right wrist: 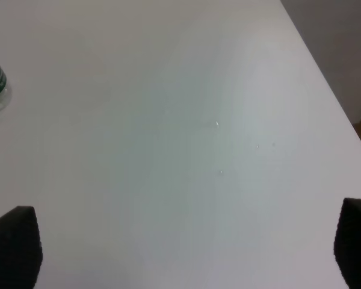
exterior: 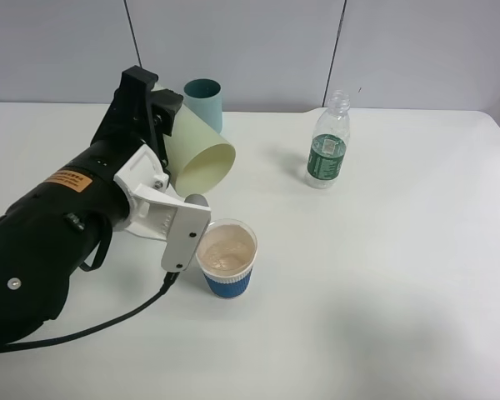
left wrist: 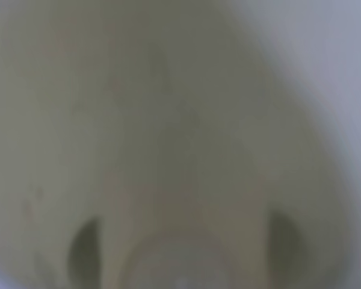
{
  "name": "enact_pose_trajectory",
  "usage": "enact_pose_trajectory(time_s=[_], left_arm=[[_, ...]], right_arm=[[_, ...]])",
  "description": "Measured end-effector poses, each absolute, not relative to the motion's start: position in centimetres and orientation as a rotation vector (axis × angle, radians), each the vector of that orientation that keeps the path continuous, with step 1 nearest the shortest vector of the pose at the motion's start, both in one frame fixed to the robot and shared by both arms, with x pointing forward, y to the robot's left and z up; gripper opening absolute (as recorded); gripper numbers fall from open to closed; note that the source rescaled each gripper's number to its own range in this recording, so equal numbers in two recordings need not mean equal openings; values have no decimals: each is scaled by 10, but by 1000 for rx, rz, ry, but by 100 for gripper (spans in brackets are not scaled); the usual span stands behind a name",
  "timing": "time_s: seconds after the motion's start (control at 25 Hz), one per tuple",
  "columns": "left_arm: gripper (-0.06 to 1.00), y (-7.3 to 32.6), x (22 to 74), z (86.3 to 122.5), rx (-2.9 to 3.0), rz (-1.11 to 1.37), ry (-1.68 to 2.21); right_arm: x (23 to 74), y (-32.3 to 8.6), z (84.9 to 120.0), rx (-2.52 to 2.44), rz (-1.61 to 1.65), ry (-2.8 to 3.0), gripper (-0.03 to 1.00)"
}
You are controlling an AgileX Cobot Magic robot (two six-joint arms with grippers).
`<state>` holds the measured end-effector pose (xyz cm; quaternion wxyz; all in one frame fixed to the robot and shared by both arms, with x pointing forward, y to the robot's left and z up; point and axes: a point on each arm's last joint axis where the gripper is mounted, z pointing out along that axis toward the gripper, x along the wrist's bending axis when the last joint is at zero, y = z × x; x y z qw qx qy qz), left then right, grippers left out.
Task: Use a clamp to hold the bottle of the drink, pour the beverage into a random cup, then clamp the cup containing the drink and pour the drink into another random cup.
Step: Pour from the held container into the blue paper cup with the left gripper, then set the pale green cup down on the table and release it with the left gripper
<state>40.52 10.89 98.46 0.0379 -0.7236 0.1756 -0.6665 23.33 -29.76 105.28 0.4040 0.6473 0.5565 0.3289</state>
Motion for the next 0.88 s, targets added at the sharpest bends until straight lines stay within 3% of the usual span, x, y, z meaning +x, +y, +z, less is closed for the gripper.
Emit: enact_pose_trajectory(time_s=[0.44, 0.88], left_arm=[[0, 101, 397, 979, -2865, -2045, 48], [0, 133, 425, 991, -3214, -1855, -491]], right_arm=[[233, -298, 1053, 1634, 831, 1405, 97], [233, -298, 1053, 1634, 831, 1405, 97]])
